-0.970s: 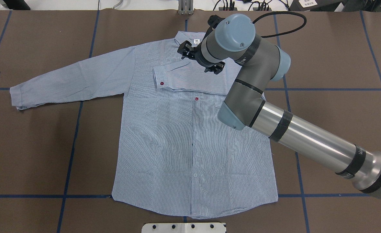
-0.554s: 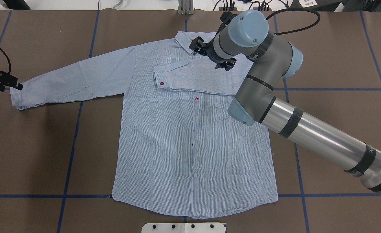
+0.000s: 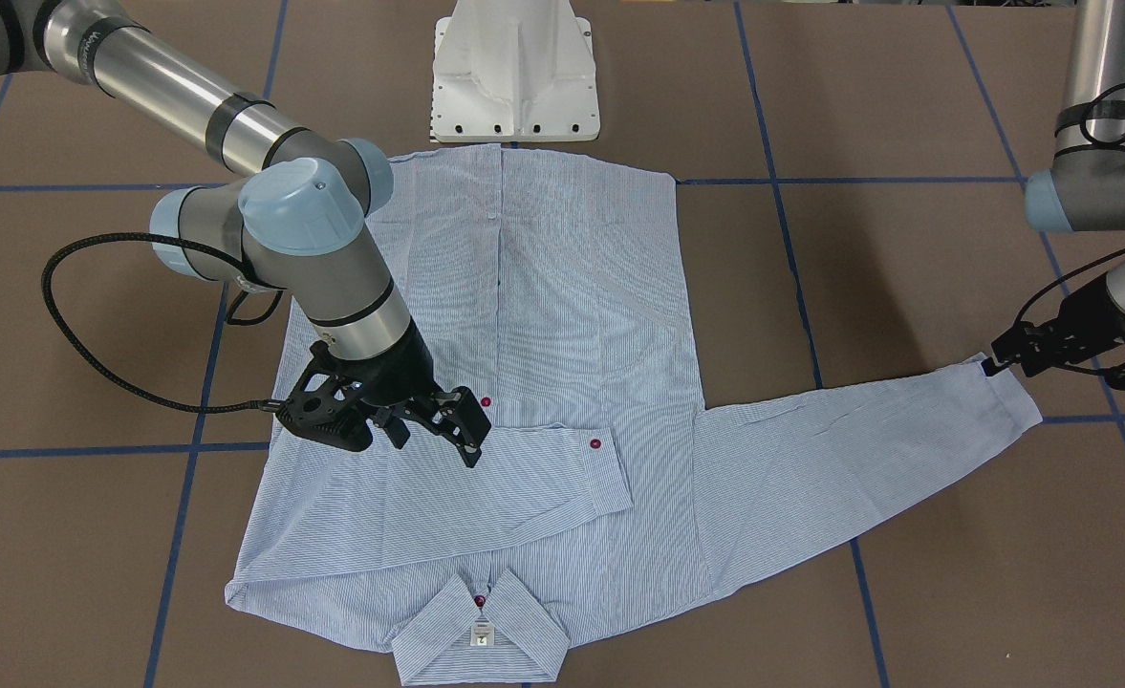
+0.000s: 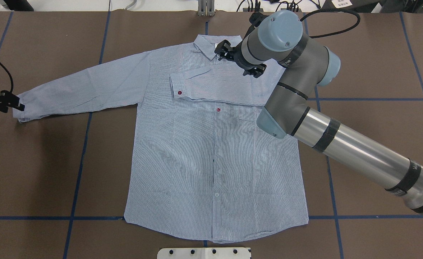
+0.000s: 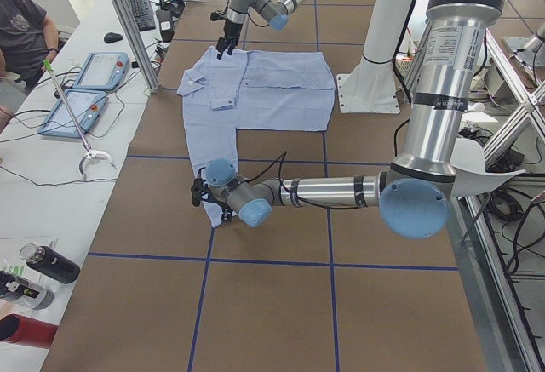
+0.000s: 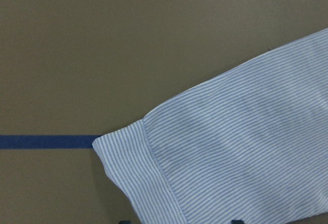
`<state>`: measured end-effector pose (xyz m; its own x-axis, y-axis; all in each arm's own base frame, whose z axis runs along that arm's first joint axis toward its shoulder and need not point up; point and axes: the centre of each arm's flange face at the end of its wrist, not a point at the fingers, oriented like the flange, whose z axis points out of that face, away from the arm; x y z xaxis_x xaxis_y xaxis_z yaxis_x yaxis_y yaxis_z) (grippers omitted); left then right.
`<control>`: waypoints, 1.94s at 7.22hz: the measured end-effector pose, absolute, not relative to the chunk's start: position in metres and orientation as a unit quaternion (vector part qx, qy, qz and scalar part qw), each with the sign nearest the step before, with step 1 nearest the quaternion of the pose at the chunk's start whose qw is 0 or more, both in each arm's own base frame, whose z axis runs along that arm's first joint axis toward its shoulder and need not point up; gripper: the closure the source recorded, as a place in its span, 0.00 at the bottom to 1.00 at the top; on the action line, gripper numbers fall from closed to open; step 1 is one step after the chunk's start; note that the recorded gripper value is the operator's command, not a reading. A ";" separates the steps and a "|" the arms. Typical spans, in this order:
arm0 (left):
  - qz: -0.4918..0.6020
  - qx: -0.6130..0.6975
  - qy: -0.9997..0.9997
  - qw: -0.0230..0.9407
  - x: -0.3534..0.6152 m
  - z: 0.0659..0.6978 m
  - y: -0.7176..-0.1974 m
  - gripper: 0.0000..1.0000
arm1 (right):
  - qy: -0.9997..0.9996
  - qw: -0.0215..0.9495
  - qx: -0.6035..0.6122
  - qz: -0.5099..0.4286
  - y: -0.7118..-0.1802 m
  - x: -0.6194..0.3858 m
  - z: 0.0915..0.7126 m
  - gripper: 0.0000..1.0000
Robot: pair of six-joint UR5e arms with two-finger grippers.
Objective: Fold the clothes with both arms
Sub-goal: 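Release the sleeve with the right gripper while the left gripper grasps the other cuff, then carry the grasped sleeve with the left gripper across the shirt toward the collar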
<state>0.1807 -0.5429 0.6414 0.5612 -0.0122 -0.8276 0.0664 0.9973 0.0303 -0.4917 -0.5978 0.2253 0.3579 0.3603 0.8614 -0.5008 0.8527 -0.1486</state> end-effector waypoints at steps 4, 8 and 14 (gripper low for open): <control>-0.023 0.023 0.466 0.884 0.185 0.646 -0.541 0.65 | -0.498 0.822 0.073 0.267 -0.603 -0.481 0.234 0.01; -0.033 0.029 0.454 0.890 0.184 0.649 -0.543 1.00 | -0.493 0.823 0.075 0.273 -0.610 -0.471 0.242 0.01; 0.004 0.139 0.551 0.823 0.244 0.399 -0.580 1.00 | -0.489 0.841 0.055 0.225 -0.632 -0.312 0.338 0.01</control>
